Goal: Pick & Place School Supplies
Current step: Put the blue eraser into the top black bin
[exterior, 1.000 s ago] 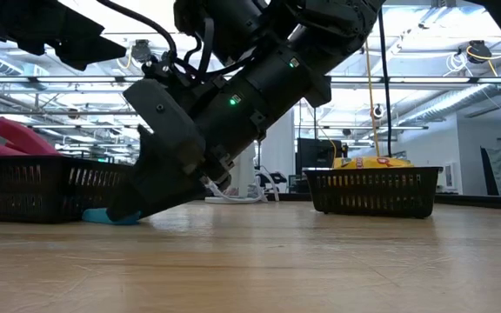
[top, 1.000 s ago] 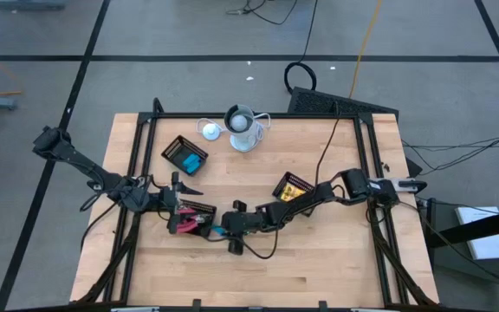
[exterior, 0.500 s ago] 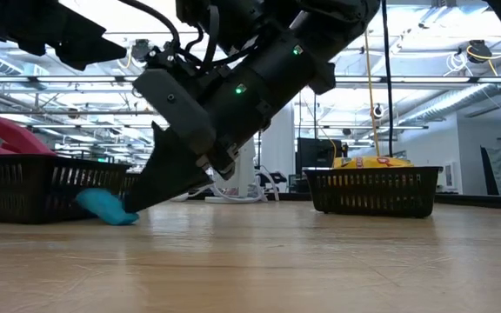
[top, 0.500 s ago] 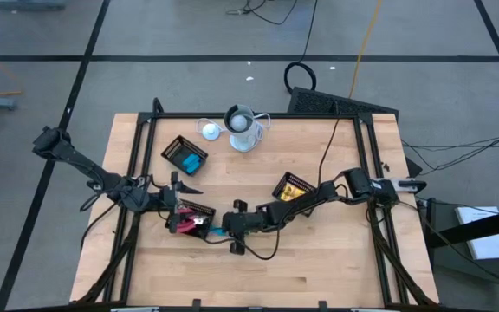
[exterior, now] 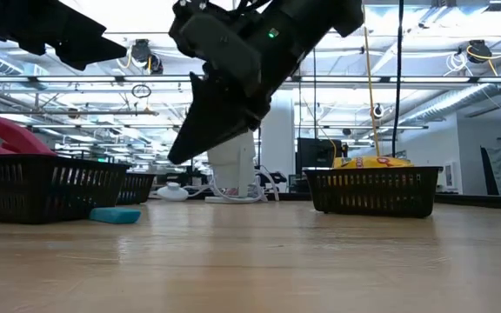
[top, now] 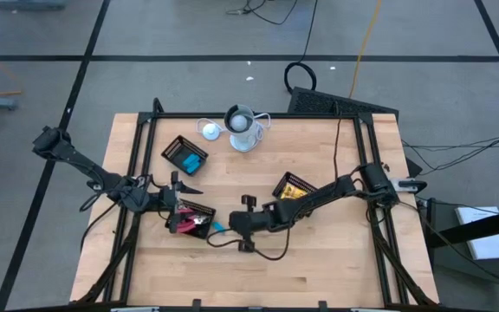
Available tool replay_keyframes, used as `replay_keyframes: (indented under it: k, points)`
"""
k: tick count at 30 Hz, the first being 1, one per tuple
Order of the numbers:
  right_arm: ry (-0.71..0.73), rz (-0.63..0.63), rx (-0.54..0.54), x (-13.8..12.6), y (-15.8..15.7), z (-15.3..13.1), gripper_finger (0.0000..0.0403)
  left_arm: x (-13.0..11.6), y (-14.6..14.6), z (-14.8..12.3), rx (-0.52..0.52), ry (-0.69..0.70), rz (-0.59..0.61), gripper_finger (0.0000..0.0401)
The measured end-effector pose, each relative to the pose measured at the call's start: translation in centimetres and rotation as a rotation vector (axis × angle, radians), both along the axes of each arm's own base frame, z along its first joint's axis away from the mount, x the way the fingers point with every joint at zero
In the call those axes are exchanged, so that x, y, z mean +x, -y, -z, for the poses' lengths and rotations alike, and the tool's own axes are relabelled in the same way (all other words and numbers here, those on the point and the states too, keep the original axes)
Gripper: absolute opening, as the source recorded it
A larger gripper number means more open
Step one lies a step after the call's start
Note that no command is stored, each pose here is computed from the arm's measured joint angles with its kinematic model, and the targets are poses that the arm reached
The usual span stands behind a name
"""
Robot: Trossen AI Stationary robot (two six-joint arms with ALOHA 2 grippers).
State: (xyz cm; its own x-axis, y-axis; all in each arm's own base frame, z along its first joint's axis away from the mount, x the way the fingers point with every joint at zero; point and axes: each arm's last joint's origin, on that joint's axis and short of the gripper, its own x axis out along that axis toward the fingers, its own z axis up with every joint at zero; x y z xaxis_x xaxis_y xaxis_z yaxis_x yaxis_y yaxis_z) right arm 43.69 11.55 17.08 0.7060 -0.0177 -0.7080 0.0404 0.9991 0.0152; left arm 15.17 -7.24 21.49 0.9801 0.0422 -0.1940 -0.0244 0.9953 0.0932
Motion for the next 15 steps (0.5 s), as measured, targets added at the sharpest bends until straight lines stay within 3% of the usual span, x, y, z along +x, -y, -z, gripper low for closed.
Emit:
replay_keyframes:
  k: [3,8,15]
  points:
    - [0.038,-0.089,0.114,0.5,-0.6,0.1,0.0001,0.0,0.0,0.0,0.000,0.000,-0.001,0.0271]
    - [0.082,-0.222,0.264,1.9,-1.5,3.1,0.0036,0.0,0.0,0.0,0.000,-0.002,0.000,0.0271]
    - [0.134,-0.119,0.250,3.0,0.7,3.6,0.0148,0.0,0.1,0.0,-0.011,-0.005,0.021,0.0271]
